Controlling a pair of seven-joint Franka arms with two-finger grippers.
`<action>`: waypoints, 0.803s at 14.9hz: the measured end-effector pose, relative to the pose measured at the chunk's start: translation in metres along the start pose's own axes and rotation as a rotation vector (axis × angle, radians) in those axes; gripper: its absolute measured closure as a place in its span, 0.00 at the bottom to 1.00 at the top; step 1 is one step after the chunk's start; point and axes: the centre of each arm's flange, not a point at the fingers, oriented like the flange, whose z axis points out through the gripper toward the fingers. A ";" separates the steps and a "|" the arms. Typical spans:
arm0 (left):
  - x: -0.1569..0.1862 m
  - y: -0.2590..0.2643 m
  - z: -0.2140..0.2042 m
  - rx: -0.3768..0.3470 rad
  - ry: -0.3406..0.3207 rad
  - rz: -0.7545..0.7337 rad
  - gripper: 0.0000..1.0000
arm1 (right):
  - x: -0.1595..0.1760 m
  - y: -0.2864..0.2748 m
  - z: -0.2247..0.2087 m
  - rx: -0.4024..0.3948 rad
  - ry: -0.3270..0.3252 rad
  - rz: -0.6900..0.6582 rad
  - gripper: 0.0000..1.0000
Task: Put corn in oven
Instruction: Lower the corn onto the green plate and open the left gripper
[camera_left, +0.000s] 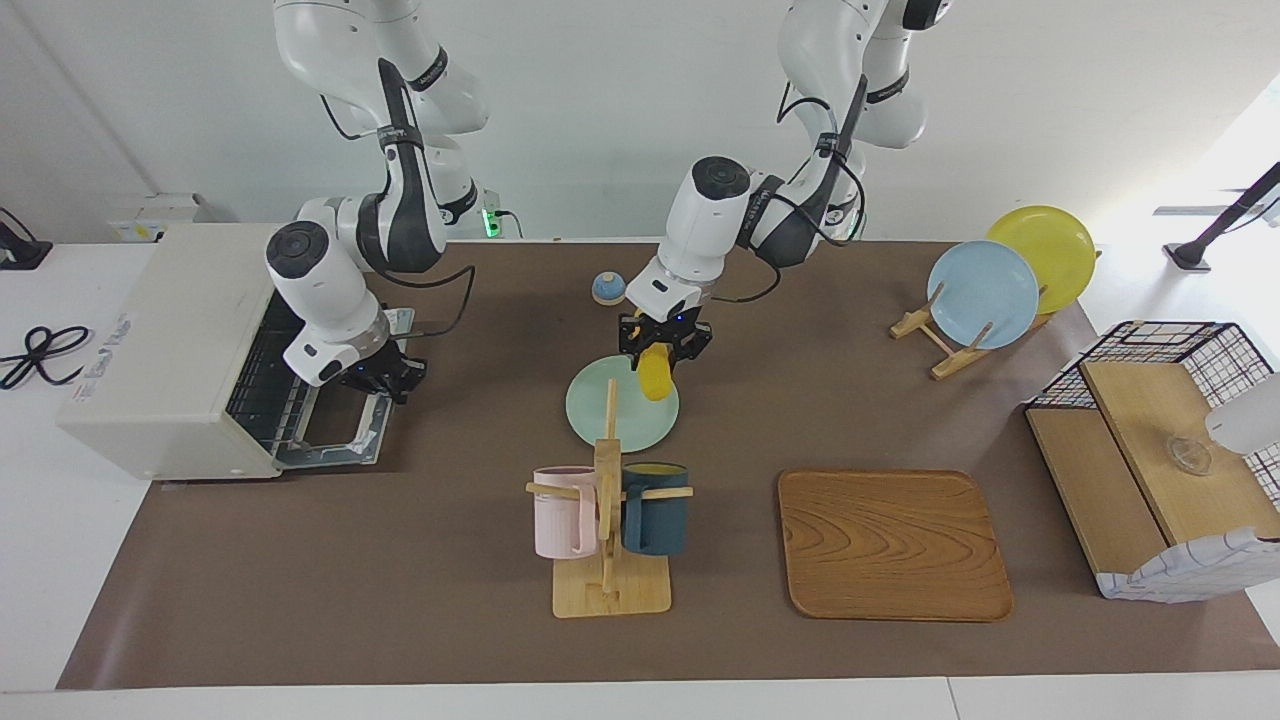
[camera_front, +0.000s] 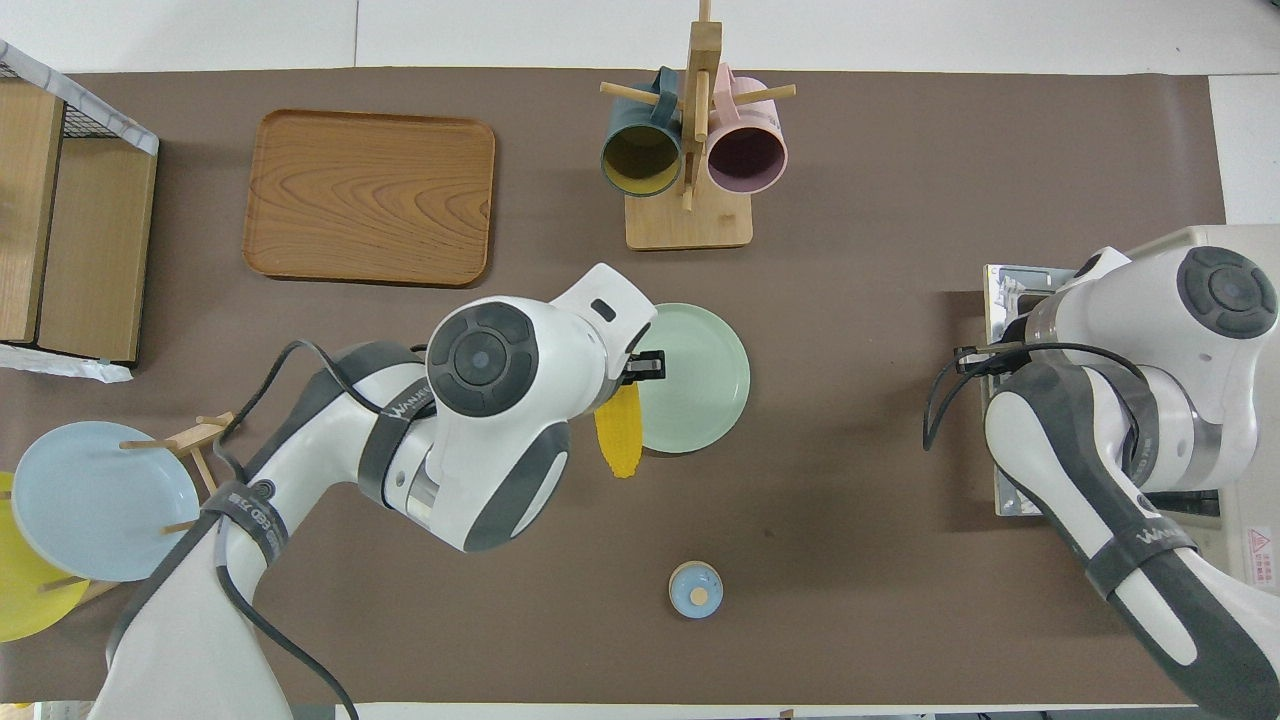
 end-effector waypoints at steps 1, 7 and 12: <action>0.003 0.003 0.006 -0.004 0.002 -0.002 0.44 | 0.001 0.000 0.007 0.000 -0.004 0.000 0.99; 0.025 0.015 0.051 -0.024 0.014 -0.020 0.44 | 0.004 -0.002 0.021 -0.003 -0.010 0.019 0.93; 0.029 0.009 0.067 -0.024 0.022 -0.030 0.44 | 0.016 -0.023 -0.012 0.002 -0.006 0.019 0.44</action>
